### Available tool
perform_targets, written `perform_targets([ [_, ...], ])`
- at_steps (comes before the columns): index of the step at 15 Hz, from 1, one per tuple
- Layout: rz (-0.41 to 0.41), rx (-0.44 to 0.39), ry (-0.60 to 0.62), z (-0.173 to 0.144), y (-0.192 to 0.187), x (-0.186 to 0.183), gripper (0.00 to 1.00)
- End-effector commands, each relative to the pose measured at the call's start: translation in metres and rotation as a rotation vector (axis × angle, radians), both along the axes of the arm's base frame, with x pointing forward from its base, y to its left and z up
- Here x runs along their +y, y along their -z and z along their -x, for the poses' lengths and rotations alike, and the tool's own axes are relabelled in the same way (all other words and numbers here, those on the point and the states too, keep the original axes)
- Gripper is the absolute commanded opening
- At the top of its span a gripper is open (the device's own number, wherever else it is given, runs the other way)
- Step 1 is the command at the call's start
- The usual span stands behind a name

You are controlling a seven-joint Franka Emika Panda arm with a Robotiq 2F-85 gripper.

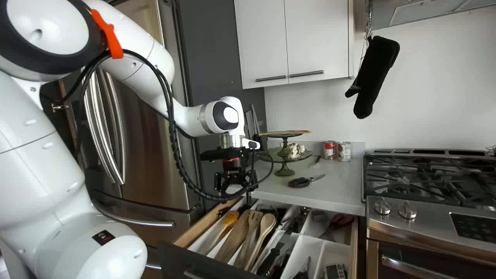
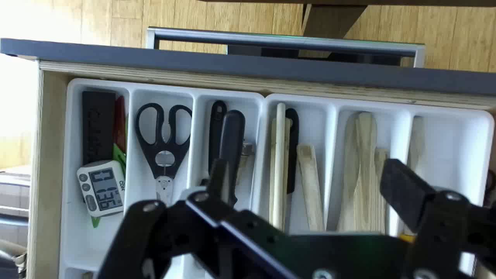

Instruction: Put the scissors inside the drawer

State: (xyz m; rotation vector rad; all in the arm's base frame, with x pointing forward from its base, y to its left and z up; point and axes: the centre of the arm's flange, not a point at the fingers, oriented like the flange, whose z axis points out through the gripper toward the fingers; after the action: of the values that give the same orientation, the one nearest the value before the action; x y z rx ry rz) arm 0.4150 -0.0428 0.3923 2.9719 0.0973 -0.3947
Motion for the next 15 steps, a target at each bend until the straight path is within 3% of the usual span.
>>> perform_targets([
  [1,0.000,0.000,0.000,0.000,0.000,0.000,1.00],
  [13,0.000,0.000,0.000,0.000,0.000,0.000,1.00],
  [15,0.014,-0.099,0.043,-0.028,0.001,-0.010,1.00],
])
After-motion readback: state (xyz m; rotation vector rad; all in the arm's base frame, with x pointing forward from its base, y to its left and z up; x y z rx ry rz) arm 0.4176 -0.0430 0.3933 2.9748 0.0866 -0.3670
